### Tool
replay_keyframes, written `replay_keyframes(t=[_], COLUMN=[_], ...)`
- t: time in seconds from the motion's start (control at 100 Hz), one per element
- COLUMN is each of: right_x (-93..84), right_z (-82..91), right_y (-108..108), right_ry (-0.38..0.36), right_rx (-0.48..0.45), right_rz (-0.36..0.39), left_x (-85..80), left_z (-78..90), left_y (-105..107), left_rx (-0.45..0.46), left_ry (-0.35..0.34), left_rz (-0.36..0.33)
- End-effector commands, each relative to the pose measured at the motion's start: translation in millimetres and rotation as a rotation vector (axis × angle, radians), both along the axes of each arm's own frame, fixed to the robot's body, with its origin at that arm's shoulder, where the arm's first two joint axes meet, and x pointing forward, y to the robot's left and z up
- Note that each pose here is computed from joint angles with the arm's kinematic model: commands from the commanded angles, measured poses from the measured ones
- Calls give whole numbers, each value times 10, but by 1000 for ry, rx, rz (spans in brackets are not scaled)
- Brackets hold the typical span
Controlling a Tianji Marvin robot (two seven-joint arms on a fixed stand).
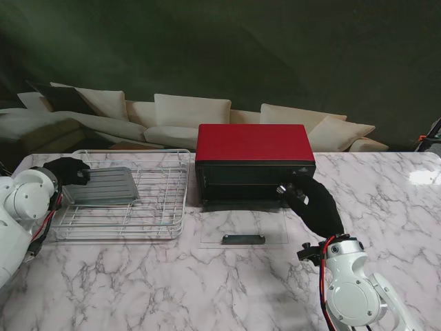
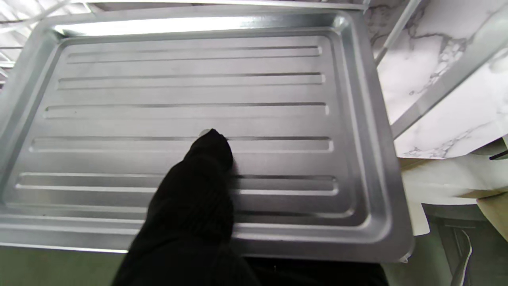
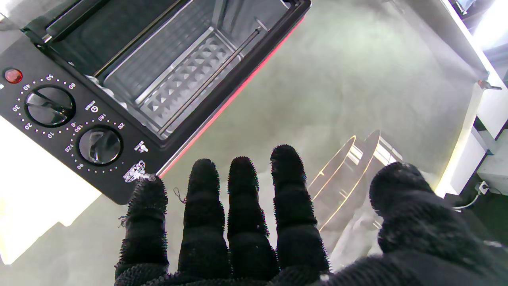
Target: Slide the trays into the oven
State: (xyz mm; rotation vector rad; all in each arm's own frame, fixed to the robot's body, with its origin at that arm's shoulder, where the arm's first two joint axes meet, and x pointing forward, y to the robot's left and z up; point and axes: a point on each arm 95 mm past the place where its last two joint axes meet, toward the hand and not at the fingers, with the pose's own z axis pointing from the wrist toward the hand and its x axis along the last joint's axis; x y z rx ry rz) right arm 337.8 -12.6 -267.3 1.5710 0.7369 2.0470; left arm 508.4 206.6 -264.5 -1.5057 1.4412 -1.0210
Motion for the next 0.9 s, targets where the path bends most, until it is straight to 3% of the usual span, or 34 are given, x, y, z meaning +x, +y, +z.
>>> replay_keyframes(t=[0.0, 0.21, 0.54, 0.89], right_x=[-9, -10, -18, -22], right_z=[-17, -17, -13, -14], right_y=[-1, -6, -20, -31], right_ry=[8, 9, 8, 9], right_rx=[3, 6, 16, 23], right_rz=[-5, -8, -17, -20], left_x=[-18, -53, -164, -231], left_z=[-75, 33, 324, 611], left_y=[-4, -7, 31, 41], left_rx=[-11, -62, -67, -51], left_ry=[31, 37, 68, -8], left_rz=[6, 6, -34, -78])
